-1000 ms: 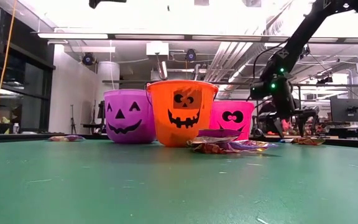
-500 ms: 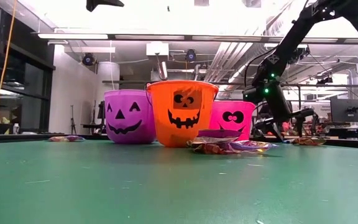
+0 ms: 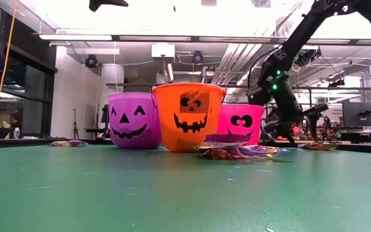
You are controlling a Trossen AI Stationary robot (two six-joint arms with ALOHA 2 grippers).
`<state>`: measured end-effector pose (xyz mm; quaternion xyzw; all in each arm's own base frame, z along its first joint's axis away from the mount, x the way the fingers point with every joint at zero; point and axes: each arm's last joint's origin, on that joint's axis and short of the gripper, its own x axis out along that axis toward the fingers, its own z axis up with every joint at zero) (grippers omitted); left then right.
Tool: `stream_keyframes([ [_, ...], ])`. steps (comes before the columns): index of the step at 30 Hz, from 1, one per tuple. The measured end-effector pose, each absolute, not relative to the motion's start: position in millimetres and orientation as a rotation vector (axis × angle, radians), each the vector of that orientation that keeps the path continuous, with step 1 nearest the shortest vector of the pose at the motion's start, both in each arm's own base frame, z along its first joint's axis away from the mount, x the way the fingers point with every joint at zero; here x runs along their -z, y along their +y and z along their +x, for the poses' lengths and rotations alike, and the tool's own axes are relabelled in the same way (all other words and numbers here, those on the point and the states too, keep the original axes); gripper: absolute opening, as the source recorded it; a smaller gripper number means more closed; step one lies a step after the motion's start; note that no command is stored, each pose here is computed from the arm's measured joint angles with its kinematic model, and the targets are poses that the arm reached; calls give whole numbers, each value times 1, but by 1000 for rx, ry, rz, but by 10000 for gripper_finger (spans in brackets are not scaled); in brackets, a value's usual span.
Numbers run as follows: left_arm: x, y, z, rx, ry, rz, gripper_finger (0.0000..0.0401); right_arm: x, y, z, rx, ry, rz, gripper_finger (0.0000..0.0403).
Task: Sort candy by brand, put in halloween buckets
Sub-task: Put the white chocolate into the orange bucket
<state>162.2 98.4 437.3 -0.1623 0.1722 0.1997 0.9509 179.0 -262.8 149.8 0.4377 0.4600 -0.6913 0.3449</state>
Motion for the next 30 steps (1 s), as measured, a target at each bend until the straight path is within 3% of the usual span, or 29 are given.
stream_keyframes([
  [17,-437,98,162,-406,350,-335,220,-156,-307,132,1753,887,1382,268],
  [26,-437,98,162,-408,349,-342,220,-154,-304,135,1700,935,1395,267],
  [30,-437,98,162,-409,347,-353,220,-149,-302,142,1684,1010,1351,244],
])
